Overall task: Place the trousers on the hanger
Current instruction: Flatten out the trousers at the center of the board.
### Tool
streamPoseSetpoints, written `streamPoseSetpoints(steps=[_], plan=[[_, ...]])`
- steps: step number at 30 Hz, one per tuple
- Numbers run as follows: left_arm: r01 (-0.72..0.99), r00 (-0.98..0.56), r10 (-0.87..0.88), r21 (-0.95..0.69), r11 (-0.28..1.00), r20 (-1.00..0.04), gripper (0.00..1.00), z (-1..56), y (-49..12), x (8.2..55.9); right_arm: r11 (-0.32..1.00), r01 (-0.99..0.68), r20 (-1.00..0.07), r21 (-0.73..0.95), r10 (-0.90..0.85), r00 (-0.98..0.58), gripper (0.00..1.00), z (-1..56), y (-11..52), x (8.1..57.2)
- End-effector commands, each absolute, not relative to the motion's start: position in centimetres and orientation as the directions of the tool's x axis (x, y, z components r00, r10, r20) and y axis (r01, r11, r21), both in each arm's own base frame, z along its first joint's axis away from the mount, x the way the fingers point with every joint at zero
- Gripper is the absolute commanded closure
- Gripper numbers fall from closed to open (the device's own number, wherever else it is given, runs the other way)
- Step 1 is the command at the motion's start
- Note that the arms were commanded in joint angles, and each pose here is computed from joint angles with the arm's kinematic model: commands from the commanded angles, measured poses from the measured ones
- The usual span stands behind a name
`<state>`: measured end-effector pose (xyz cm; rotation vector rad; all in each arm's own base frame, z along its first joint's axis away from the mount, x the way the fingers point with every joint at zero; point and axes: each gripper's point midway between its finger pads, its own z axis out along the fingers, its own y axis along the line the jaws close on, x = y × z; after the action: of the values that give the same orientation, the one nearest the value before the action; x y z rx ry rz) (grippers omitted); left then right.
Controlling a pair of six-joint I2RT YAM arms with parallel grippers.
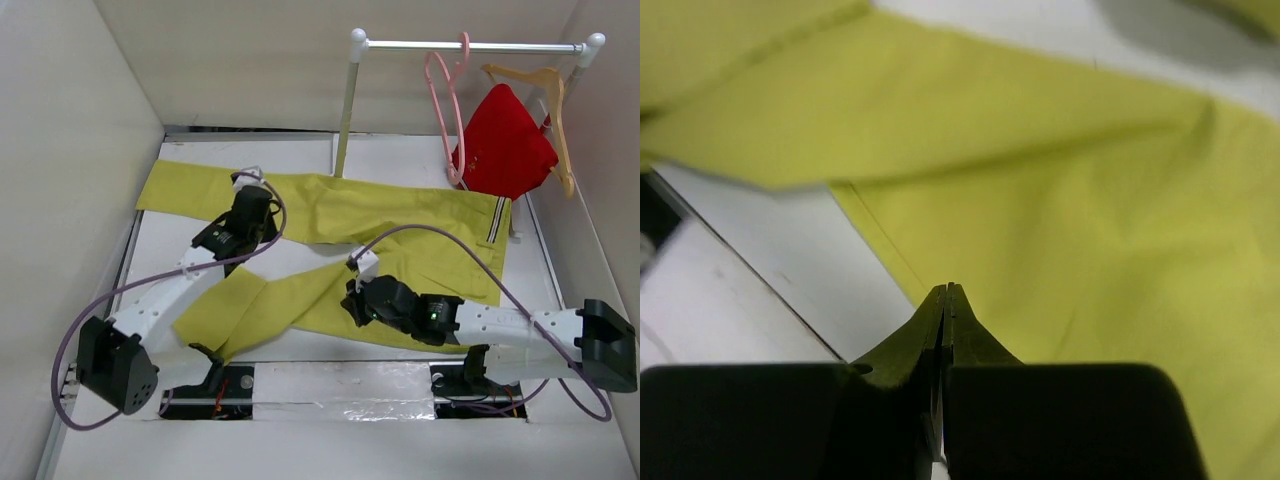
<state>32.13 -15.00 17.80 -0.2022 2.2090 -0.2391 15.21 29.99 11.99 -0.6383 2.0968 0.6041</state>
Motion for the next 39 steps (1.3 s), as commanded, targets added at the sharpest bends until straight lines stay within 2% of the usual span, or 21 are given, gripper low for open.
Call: streamPoseSetpoints(steps=[1, 2, 6, 9, 11, 14, 19, 30, 33, 34, 36, 37, 39], plan=[[-0.128, -0.664, -0.257, -0.232, 0.964, -0.702, 1.0, 15.5, -11.8, 29.1, 0.636, -0.716, -0.895, 0.287, -0.089, -0.438, 1.0, 17.2, 34.0, 16.3], [-0.116, -0.671, -0.257, -0.243, 0.963, -0.696, 1.0, 15.6, -11.8, 28.5, 0.646, -0.713, -0.895, 0.273, -0.101, -0.434, 1.0, 17.3, 34.1, 16.5], [-0.205, -0.738, -0.269, -0.175, 0.963, -0.618, 0.84, 12.8, -10.4, 26.3, 0.654, -0.716, -0.923, 0.245, -0.068, -0.379, 1.0, 19.3, 33.4, 17.6], [-0.178, -0.808, -0.253, -0.189, 0.966, -0.532, 0.75, 10.1, -11.8, 25.2, 0.678, -0.691, -0.927, 0.25, -0.038, -0.373, 0.99, 19.8, 31.3, 18.9], [-0.186, -0.865, -0.225, -0.131, 0.974, -0.449, 0.76, 7.3, -11.9, 24.1, 0.691, -0.673, -0.93, 0.263, -0.005, -0.368, 0.97, 20.0, 29.5, 19.6], [-0.198, -0.893, -0.206, -0.062, 0.978, -0.401, 0.76, 4.8, -11.7, 23.1, 0.704, -0.652, -0.934, 0.283, 0.046, -0.356, 0.95, 20.8, 27.4, 20.1], [-0.244, -0.886, -0.209, 0.032, 0.969, -0.414, 0.75, 3.6, -10.0, 23.2, 0.699, -0.649, -0.934, 0.3, 0.078, -0.348, 0.93, 20.1, 25.1, 20.1], [-0.231, -0.905, -0.178, 0.094, 0.969, -0.387, 0.7, 1.8, -9.6, 23.5, 0.671, -0.674, -0.929, 0.309, 0.06, -0.366, 0.86, 18.3, 24.8, 19.7], [-0.227, -0.905, -0.174, 0.097, 0.969, -0.389, 0.72, 1.7, -9.9, 24.2, 0.649, -0.693, -0.926, 0.312, 0.043, -0.376, 0.85, 18.0, 25.3, 19.3], [-0.231, -0.899, -0.175, 0.096, 0.968, -0.402, 0.76, 1.9, -10.0, 24.6, 0.648, -0.694, -0.925, 0.314, 0.042, -0.379, 0.85, 18.0, 25.3, 19.3], [-0.249, -0.881, -0.18, 0.106, 0.963, -0.438, 0.93, 2.6, -9.6, 25.2, 0.65, -0.692, -0.921, 0.315, 0.033, -0.388, 0.84, 17.4, 25.4, 19.2], [-0.256, -0.871, -0.183, 0.103, 0.961, -0.456, 0.98, 3.3, -9.6, 25.6, 0.65, -0.691, -0.92, 0.317, 0.033, -0.39, 0.83, 17.3, 25.4, 19.2], [-0.275, -0.837, -0.197, 0.082, 0.958, -0.51, 1.0, 5.1, -9.4, 26.3, 0.652, -0.686, -0.915, 0.323, 0.032, -0.401, 0.82, 16.8, 25.4, 19.2]])
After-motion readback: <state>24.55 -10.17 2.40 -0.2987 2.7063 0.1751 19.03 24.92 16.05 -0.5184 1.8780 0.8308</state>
